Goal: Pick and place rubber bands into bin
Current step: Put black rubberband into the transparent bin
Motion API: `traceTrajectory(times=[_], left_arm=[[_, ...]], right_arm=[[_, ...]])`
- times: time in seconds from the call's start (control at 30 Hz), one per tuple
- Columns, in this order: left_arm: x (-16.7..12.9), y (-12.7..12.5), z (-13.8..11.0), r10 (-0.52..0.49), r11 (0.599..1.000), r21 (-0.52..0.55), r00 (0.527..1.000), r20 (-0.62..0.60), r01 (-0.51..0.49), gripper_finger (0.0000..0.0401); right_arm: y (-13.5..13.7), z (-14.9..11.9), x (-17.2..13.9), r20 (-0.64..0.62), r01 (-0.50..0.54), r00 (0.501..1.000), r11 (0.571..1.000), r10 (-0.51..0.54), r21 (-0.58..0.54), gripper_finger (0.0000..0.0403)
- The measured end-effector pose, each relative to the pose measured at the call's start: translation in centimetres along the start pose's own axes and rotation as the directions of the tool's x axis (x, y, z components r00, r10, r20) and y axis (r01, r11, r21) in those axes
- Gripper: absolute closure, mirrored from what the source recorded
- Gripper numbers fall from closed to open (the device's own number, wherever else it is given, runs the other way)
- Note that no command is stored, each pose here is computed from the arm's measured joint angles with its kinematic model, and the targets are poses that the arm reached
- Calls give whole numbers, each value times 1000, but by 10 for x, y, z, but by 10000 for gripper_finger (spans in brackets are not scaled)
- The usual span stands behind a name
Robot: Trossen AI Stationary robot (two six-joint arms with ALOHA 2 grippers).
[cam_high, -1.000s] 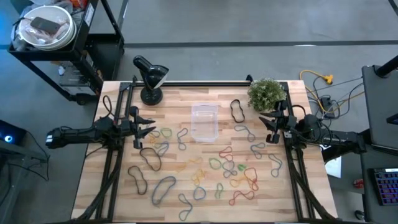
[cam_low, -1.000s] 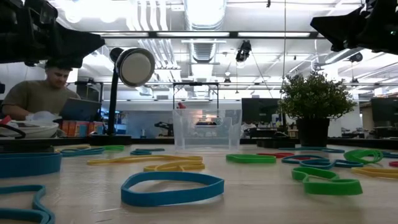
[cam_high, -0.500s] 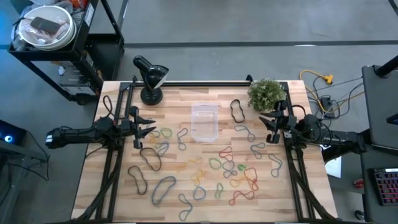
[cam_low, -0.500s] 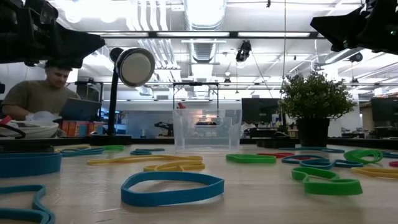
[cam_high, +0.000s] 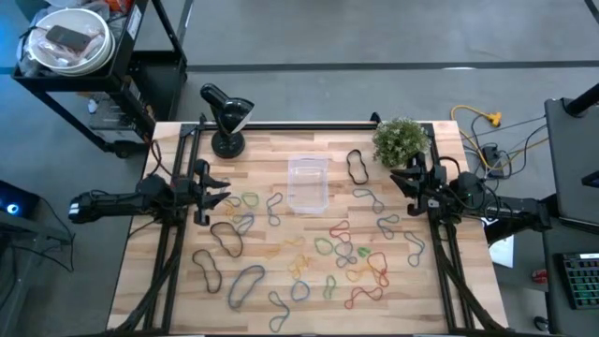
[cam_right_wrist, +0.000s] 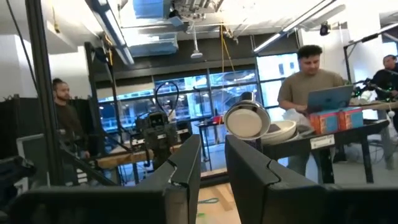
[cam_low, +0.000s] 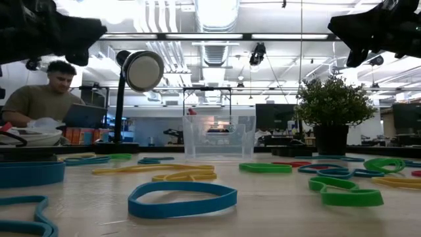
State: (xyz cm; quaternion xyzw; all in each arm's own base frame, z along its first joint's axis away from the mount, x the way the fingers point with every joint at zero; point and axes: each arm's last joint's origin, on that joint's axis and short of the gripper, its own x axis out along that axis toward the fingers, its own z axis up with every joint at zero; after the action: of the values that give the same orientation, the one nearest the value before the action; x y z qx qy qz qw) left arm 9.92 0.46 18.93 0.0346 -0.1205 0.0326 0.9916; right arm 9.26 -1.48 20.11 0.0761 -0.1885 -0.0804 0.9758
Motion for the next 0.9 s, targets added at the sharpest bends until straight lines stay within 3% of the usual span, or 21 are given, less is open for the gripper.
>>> traceTrajectory(times=[0.13,0.23,0.37,0.53,0.77,0.9], left_arm=[[0,2,1,73,997,7,997,2,-73,301],[0,2,4,77,995,-72,996,37,-75,301],[0,1,7,19,997,-75,997,74,-14,301],[0,1,6,15,998,-56,998,64,-12,301],[1,1,6,14,994,-108,998,57,-8,301],[0,1,11,4,996,-85,993,117,6,301]], right_arm=[[0,0,0,5,-1,1000,1000,1,0,335],[1,3,0,26,-20,1000,999,18,50,335],[7,10,-1,83,-179,980,983,182,-47,335],[12,22,-4,196,-265,931,941,306,-213,335],[13,26,-5,220,-278,919,933,328,-228,335],[18,46,-4,250,-328,886,908,392,-261,335]])
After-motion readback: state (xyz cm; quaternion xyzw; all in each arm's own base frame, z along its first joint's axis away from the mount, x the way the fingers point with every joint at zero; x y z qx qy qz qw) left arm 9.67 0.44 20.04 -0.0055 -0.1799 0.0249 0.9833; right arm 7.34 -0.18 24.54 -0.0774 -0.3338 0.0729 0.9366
